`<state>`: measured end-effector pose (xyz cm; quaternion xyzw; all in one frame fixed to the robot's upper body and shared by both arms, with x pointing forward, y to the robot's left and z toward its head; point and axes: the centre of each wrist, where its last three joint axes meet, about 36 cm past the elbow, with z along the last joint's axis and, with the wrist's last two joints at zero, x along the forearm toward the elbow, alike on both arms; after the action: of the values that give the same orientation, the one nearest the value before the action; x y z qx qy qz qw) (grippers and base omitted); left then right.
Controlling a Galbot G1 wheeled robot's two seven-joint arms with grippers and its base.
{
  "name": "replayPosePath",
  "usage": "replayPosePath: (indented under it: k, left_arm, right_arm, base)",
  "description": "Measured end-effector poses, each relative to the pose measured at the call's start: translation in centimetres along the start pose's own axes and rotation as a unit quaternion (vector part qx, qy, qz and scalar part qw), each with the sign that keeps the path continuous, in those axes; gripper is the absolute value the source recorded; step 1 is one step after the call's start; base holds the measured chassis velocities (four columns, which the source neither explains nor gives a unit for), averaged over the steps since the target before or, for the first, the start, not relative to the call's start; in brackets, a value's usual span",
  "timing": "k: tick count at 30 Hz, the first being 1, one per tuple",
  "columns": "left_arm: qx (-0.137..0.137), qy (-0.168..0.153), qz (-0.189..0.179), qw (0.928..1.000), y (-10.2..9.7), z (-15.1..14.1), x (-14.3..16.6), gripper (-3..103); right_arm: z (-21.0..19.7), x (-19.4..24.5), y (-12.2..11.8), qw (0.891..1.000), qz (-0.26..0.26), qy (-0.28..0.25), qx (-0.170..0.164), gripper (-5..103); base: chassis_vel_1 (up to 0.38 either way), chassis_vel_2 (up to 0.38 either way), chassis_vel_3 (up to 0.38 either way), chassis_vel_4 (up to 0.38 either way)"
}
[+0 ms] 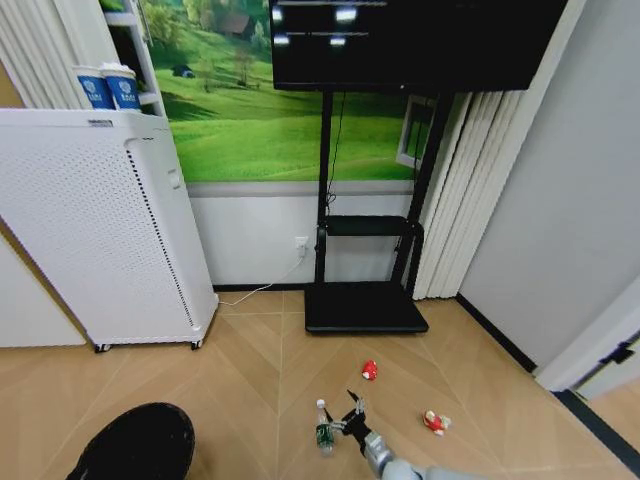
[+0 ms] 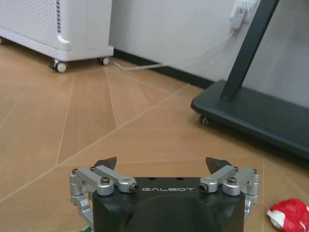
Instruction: Pick up the trash bin and place the garbage on the floor into it.
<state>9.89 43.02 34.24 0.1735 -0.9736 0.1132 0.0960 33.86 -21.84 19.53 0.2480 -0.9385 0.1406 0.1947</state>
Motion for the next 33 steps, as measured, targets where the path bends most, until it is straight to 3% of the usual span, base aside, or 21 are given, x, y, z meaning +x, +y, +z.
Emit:
replayPosePath:
  k: [8, 13, 20, 33]
  left_arm:
    - [0.01, 0.002, -0.001, 0.9999, -0.2, 1.2, -0.8, 8]
    - [0.015, 0.008, 0.002, 0.9999, -0.3, 2.3, -1.5, 8]
    - [0.018, 0.012, 0.004, 0.9998, -0.5, 2.8, -1.8, 8]
    - [0.019, 0.013, 0.011, 0.9997, -0.1, 3.4, -1.5, 8]
  right_arm:
    - [-1.2, 0.4, 0.6, 0.998, -0.019, 0.064, -0.008, 100]
    - [-2.6, -0.7, 2.8, 0.991, 0.02, 0.122, -0.053, 100]
    - [-3.2, -1.0, 6.0, 0.986, 0.021, 0.146, -0.075, 100]
    - [-2.4, -2.7, 9.4, 0.982, 0.013, 0.171, -0.075, 100]
  base:
    - [0.0, 0.0, 0.0, 0.0]
    - [0.0, 0.0, 0.0, 0.0]
    - [0.0, 0.0, 0.0, 0.0]
    - [0.0, 0.0, 0.0, 0.0]
